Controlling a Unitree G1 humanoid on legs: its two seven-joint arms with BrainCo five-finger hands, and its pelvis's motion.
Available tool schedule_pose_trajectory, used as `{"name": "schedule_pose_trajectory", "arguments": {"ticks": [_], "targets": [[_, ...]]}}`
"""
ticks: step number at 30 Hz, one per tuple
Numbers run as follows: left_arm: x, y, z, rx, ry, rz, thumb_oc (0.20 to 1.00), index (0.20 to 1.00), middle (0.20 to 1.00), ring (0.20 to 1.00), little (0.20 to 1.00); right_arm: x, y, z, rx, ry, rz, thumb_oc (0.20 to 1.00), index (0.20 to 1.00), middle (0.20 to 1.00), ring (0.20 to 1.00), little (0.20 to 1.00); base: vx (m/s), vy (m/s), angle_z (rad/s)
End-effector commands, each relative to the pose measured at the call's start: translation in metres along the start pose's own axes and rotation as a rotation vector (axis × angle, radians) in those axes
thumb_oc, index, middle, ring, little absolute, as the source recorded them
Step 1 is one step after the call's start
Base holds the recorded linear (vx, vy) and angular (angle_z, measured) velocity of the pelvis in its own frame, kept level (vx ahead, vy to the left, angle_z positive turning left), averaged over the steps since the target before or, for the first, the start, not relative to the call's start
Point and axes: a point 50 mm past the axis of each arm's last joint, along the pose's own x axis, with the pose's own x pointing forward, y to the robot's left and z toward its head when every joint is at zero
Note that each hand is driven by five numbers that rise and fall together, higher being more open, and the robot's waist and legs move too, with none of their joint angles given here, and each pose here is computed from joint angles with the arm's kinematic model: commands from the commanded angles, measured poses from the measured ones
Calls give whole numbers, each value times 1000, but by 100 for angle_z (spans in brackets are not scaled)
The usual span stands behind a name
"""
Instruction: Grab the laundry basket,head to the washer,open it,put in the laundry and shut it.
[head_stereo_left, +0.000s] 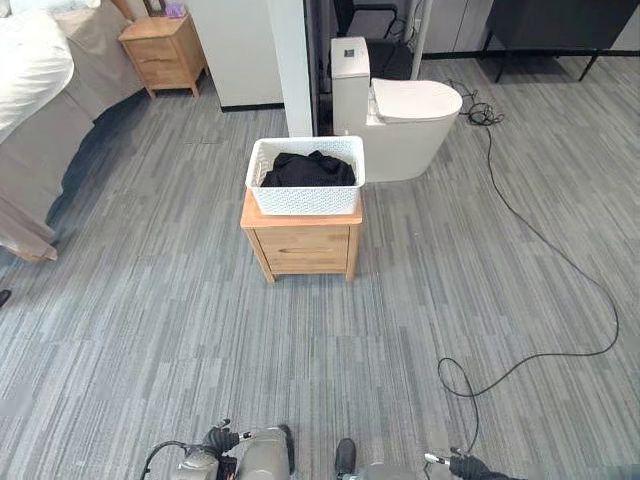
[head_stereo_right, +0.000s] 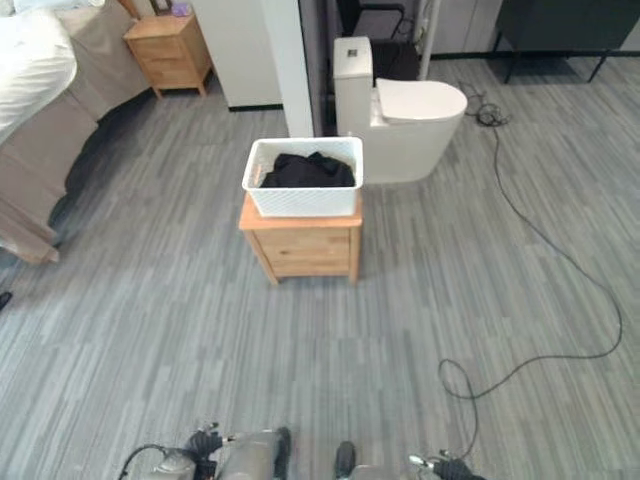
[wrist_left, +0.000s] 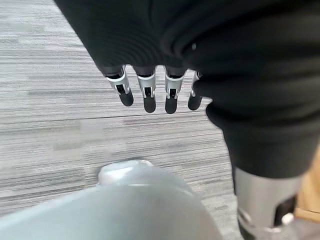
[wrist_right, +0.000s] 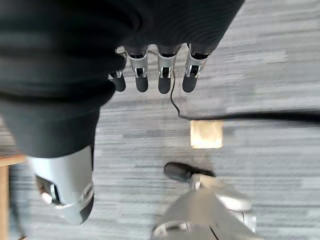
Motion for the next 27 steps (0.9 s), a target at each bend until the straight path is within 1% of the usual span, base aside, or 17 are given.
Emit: {"name": "schedule_pose_trajectory", "arguments": {"ticks": [1,4,5,8,10,12,14,17,19,21,22,24,27], "targets": [[0,-7,1,30,-20,-5,1000,1000,1000,1000,1000,-3,-13,-1,-82,-13,-18,1000,1000,1000,1000,1000,456,113,-15],[-1,1,-5,47,-6,14,1000,1000,1000,1000,1000,-3,-11,-5,-135,14,-8,1000,1000,1000,1000,1000,371,139,-16],[-1,1,-5,47,-6,14,1000,1000,1000,1000,1000,-3,-11,-5,-135,14,-8,1000,1000,1000,1000,1000,513,253,-6],[-2,17,-12,60,22,51,1000,1000,1000,1000,1000,0,0,1,-121,-3,21,1000,1000,1000,1000,1000,370,245,-71],[-2,19,-11,66,16,53,1000,1000,1000,1000,1000,0,2,2,-124,-4,27,1000,1000,1000,1000,1000,222,205,-56],[-2,22,-3,70,-15,63,1000,1000,1000,1000,1000,1,10,8,-147,-23,51,1000,1000,1000,1000,1000,233,280,0],[-1,21,18,97,-96,58,1000,1000,1000,1000,1000,3,16,19,-190,-56,68,1000,1000,1000,1000,1000,213,325,-9],[-1,20,24,113,-117,57,1000,1000,1000,1000,1000,3,19,25,-207,-73,78,1000,1000,1000,1000,1000,130,227,8],[-1,19,38,165,-164,57,1000,1000,1000,1000,1000,3,26,50,-266,-162,91,1000,1000,1000,1000,1000,167,307,11],[-1,20,38,178,-163,63,1000,1000,1000,1000,1000,3,26,55,-281,-183,84,1000,1000,1000,1000,1000,115,213,10],[-2,20,35,181,-162,64,1000,1000,1000,1000,1000,-2,28,77,-330,-289,69,1000,1000,1000,1000,1000,133,248,7],[-2,19,28,162,-146,64,1000,1000,1000,1000,1000,-6,25,88,-337,-350,49,1000,1000,1000,1000,1000,149,286,-4],[-2,12,21,166,-119,43,1000,1000,1000,1000,1000,-9,21,93,-360,-379,34,1000,1000,1000,1000,1000,113,148,-22]]}}
